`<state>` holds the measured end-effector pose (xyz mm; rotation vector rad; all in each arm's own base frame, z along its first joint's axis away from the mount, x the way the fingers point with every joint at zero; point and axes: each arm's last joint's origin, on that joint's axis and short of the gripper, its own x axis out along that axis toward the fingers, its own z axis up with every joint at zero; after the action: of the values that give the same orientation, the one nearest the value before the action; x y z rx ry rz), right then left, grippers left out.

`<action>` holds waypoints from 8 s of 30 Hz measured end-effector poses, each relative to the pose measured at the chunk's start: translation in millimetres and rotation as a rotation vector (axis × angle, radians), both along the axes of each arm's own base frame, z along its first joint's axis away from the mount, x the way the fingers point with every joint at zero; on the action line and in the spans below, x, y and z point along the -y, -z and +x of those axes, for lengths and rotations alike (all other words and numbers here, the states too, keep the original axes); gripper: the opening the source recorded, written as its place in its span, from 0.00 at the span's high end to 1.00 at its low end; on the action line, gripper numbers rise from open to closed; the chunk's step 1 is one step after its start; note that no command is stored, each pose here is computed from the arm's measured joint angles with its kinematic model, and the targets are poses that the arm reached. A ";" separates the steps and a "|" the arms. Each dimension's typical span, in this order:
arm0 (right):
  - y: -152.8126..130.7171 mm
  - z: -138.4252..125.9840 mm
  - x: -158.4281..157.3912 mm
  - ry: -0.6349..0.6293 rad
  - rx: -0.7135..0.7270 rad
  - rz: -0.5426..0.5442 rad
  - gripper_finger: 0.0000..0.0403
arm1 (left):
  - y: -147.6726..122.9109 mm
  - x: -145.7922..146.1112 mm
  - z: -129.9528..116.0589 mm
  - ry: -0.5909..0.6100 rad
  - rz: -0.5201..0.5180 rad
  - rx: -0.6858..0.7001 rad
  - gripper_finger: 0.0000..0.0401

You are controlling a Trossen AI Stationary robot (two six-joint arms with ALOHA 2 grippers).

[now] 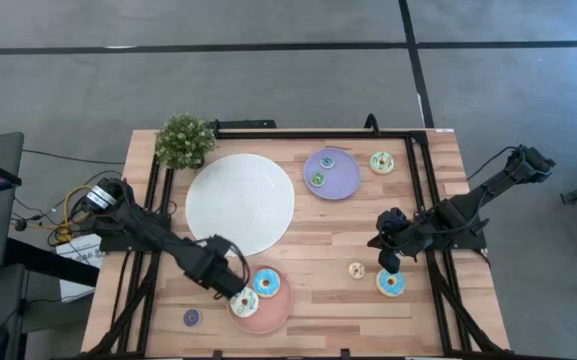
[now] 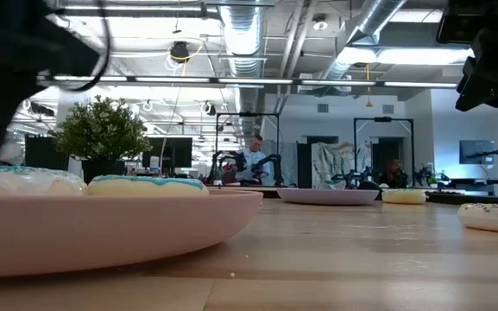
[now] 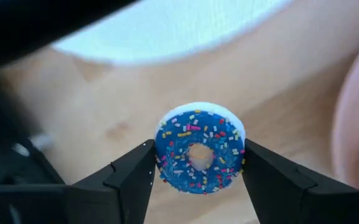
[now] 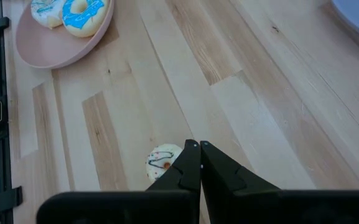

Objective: Pick & Place donuts
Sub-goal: Put the small dark blue donut on the purple plate, then put the large blue donut on the pink plate

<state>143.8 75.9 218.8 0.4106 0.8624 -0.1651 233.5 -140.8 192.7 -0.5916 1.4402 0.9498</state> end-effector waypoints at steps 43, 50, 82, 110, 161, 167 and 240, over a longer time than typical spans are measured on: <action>2.5 3.4 21.5 0.337 -0.022 0.081 1.00 | 9.9 -307.6 289.9 0.862 0.273 0.518 0.46; 2.4 5.1 26.3 0.374 -0.019 0.086 1.00 | 16.9 -307.5 298.7 0.889 0.294 0.590 0.46; 3.4 4.3 30.4 0.401 -0.026 0.045 1.00 | 30.7 -317.3 288.7 0.829 0.210 0.514 0.41; 2.9 1.7 18.9 0.322 -0.017 0.055 1.00 | -40.0 -298.4 266.0 0.758 0.019 0.616 0.33; 24.7 43.7 -50.2 0.287 -0.031 0.287 1.00 | -12.0 -9.8 34.6 0.551 -0.008 0.942 1.00; -4.8 46.4 -42.9 0.453 -0.277 0.228 1.00 | -15.0 -15.8 -28.1 0.597 -0.006 0.998 1.00; 83.4 -7.8 -92.5 0.831 -0.671 0.349 0.63 | -11.1 -39.7 -90.9 0.558 -0.073 1.118 1.00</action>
<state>136.1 168.3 135.4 1.0677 1.3422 -0.9691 142.6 -101.2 203.8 -0.5769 0.5479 0.0376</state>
